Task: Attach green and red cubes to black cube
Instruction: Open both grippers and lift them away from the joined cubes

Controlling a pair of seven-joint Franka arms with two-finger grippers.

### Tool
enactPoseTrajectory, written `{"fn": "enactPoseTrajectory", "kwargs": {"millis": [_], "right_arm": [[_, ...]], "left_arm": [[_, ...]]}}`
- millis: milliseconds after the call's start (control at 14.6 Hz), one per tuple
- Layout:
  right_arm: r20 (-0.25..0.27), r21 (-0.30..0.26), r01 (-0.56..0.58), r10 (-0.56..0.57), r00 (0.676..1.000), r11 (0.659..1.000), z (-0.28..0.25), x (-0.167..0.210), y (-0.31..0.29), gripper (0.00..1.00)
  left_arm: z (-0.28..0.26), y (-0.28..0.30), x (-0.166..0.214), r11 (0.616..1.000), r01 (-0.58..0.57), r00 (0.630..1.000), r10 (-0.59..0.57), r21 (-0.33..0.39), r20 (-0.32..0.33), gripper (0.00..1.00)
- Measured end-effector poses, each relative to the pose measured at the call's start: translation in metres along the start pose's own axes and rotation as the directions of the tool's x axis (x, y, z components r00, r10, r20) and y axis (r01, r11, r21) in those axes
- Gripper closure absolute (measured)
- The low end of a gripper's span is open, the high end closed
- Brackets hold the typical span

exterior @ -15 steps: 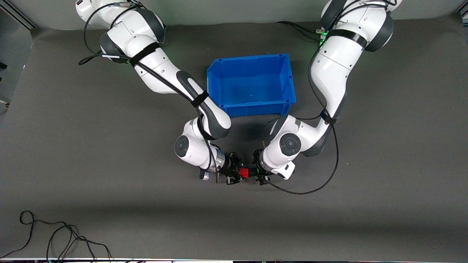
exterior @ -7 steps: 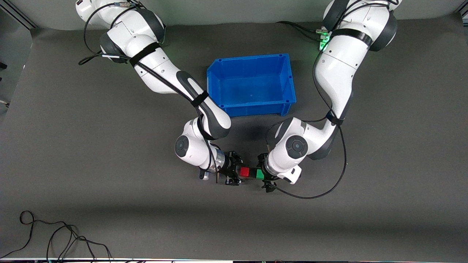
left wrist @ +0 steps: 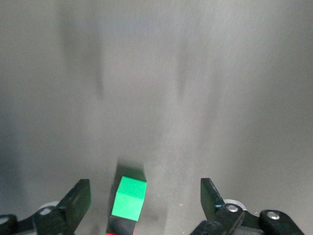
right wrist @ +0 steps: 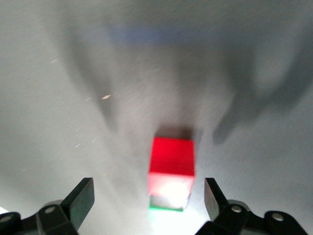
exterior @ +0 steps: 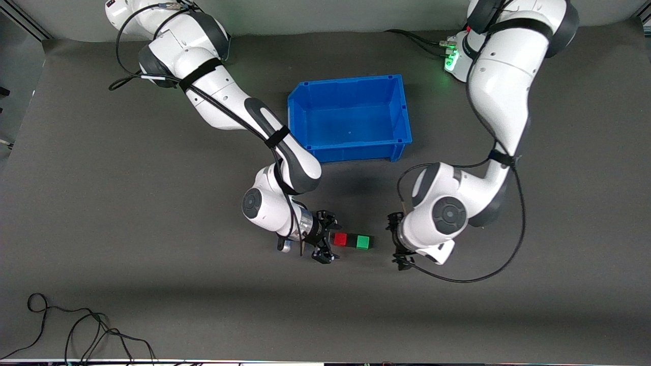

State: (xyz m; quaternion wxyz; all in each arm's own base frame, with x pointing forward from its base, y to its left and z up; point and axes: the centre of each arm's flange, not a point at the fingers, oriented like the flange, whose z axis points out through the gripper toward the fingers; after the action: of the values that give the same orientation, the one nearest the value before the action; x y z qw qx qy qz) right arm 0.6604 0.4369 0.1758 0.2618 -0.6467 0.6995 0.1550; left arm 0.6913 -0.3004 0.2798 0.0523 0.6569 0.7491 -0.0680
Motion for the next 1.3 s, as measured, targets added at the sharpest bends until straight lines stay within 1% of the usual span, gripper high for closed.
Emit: {"fn": "enactPoseTrajectory", "kwargs": {"millis": [137, 206, 274, 343, 480, 548, 685, 754, 823, 891, 960, 1097, 1234, 1302], "right_arm": [[0.011, 0.018, -0.004, 0.004, 1.0, 1.0, -0.022, -0.004, -0.016, 0.0], [0.01, 0.002, -0.012, 0.012, 1.0, 1.0, -0.036, 0.0, -0.027, 0.0], [0.0, -0.026, -0.017, 0.017, 1.0, 1.0, -0.055, 0.008, -0.041, 0.0], [-0.027, -0.058, -0.006, 0.004, 1.0, 0.998, -0.078, 0.019, -0.056, 0.0], [-0.098, -0.1, 0.035, -0.044, 0.994, 0.994, -0.127, 0.033, -0.08, 0.0], [-0.119, -0.112, 0.055, -0.068, 0.991, 0.992, -0.148, 0.035, -0.087, 0.0], [-0.154, -0.132, 0.112, -0.132, 0.979, 0.985, -0.184, 0.038, -0.097, 0.0], [-0.169, -0.156, 0.154, -0.181, 0.969, 0.976, -0.201, 0.045, -0.101, 0.0], [-0.184, -0.195, 0.203, -0.239, 0.953, 0.96, -0.222, 0.057, -0.106, 0.0], [-0.194, -0.234, 0.247, -0.294, 0.936, 0.94, -0.246, 0.072, -0.111, 0.0], [-0.198, -0.261, 0.288, -0.343, 0.918, 0.921, -0.273, 0.087, -0.115, 0.0], [-0.195, -0.283, 0.378, -0.438, 0.877, 0.882, -0.328, 0.112, -0.119, 0.0], [-0.204, -0.317, 0.469, -0.542, 0.815, 0.824, -0.377, 0.131, -0.11, 0.0], [-0.212, -0.345, 0.509, -0.594, 0.776, 0.789, -0.398, 0.136, -0.103, 0.0]], "left_arm": [[-0.023, 0.009, 0.023, 1.0, -0.023, 1.0, 0.023, 0.007, -0.009, 0.0], [-0.036, 0.012, 0.036, 0.999, -0.04, 0.999, 0.04, 0.004, -0.011, 0.0], [-0.05, 0.013, 0.05, 0.998, -0.061, 0.998, 0.061, 0.0, -0.015, 0.0], [-0.065, 0.013, 0.066, 0.996, -0.084, 0.996, 0.084, -0.006, -0.019, 0.0], [-0.089, 0.009, 0.091, 0.989, -0.147, 0.988, 0.146, -0.015, -0.04, 0.0], [-0.098, 0.006, 0.103, 0.983, -0.181, 0.981, 0.18, -0.008, -0.076, 0.0], [-0.108, 0.002, 0.13, 0.97, -0.241, 0.95, 0.245, 0.042, -0.191, 0.0], [-0.112, 0.003, 0.144, 0.958, -0.276, 0.931, 0.285, 0.072, -0.228, 0.0], [-0.117, 0.005, 0.158, 0.941, -0.322, 0.91, 0.337, 0.101, -0.243, 0.0], [-0.123, 0.006, 0.172, 0.917, -0.377, 0.885, 0.398, 0.129, -0.243, 0.0], [-0.129, 0.007, 0.184, 0.88, -0.446, 0.848, 0.474, 0.164, -0.237, 0.0], [-0.147, 0.006, 0.196, 0.773, -0.596, 0.744, 0.634, 0.218, -0.212, 0.0], [-0.174, 0.003, 0.207, 0.654, -0.717, 0.628, 0.756, 0.24, -0.184, 0.0], [-0.187, 0.001, 0.214, 0.597, -0.761, 0.573, 0.802, 0.254, -0.168, 0.0]]}}
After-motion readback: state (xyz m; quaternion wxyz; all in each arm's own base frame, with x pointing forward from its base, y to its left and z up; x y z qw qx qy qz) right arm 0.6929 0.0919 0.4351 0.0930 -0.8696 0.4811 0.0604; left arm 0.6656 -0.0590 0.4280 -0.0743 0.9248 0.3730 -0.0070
